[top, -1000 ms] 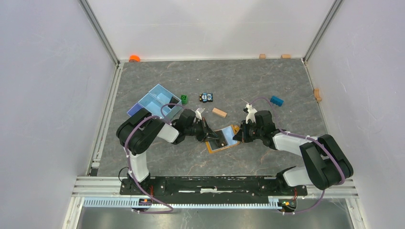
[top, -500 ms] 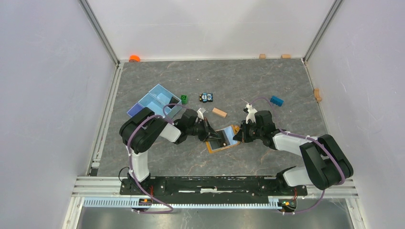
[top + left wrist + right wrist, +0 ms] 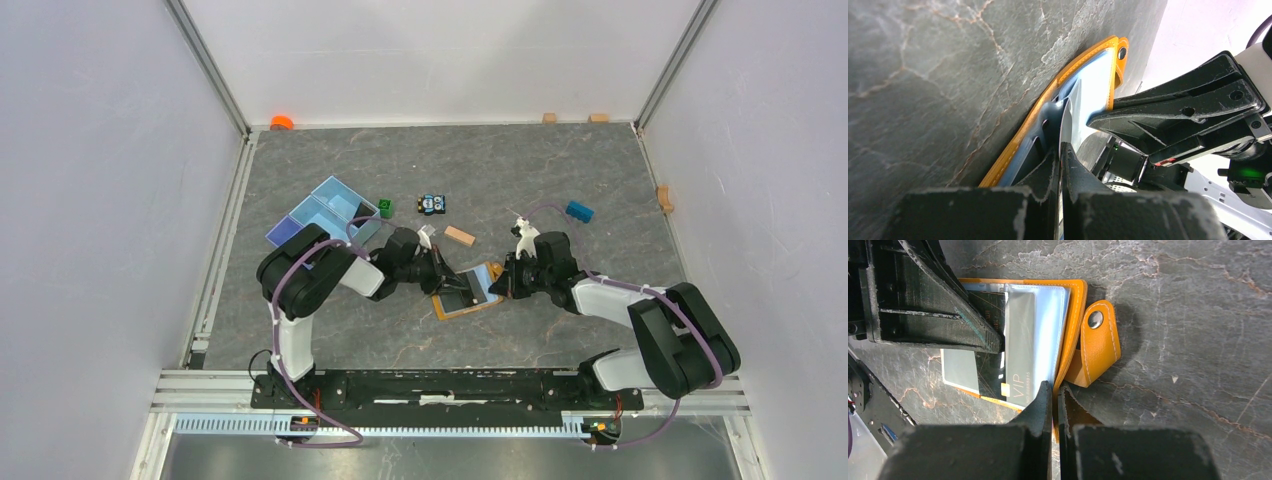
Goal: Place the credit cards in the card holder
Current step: Insert the credit card into the card holder.
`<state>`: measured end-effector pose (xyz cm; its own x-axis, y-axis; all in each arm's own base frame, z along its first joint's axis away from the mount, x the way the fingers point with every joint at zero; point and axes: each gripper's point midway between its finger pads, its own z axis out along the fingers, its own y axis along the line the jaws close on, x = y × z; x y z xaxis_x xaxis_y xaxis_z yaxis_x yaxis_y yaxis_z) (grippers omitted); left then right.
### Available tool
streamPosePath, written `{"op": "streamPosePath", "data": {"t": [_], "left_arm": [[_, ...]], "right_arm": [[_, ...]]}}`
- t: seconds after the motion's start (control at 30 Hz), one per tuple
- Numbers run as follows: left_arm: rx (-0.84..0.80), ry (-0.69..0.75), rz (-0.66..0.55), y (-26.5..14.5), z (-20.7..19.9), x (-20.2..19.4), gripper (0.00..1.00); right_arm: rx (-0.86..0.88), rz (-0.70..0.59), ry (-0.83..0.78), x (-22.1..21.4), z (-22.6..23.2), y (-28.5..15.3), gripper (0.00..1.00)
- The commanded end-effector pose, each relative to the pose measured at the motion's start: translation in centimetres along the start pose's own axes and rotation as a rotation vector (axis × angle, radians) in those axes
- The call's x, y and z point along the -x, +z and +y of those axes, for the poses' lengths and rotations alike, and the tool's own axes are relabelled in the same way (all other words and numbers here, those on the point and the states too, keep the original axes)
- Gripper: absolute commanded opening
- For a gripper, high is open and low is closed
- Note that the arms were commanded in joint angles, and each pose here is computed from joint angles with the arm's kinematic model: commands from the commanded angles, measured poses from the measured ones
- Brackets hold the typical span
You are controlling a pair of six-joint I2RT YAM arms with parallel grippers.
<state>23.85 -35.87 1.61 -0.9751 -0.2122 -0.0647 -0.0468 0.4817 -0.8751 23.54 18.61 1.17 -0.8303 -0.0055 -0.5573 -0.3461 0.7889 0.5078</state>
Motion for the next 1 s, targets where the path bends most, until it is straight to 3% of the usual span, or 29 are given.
{"op": "streamPosePath", "data": {"t": [0.0, 0.2, 0.4, 0.57, 0.7, 0.97], "left_arm": [[0.182, -0.054, -0.014, 1.1, 4.5, -0.7, 0.02], [0.233, 0.003, -0.015, 0.7, 4.5, -0.4, 0.03], [0.345, 0.118, -0.05, -1.7, 4.1, 0.6, 0.26], [0.43, 0.186, -0.069, -3.9, 3.9, 1.0, 0.37], [0.451, 0.19, -0.071, -4.9, 4.1, 0.6, 0.38], [0.318, 0.158, -0.045, -3.0, 2.3, 0.0, 0.35]], "right_arm": [[-0.153, 0.094, 0.0, -3.6, -3.4, -0.6, 0.0], [-0.174, 0.085, 0.0, -3.5, -3.7, -0.8, 0.0], [-0.191, 0.068, -0.009, -3.2, -3.8, -1.2, 0.0], [-0.191, 0.068, -0.008, -3.3, -3.8, -1.3, 0.0], [-0.19, 0.068, -0.009, -3.5, -3.8, -1.3, 0.0], [-0.178, 0.066, -0.006, -3.4, -3.5, -1.3, 0.0]]}}
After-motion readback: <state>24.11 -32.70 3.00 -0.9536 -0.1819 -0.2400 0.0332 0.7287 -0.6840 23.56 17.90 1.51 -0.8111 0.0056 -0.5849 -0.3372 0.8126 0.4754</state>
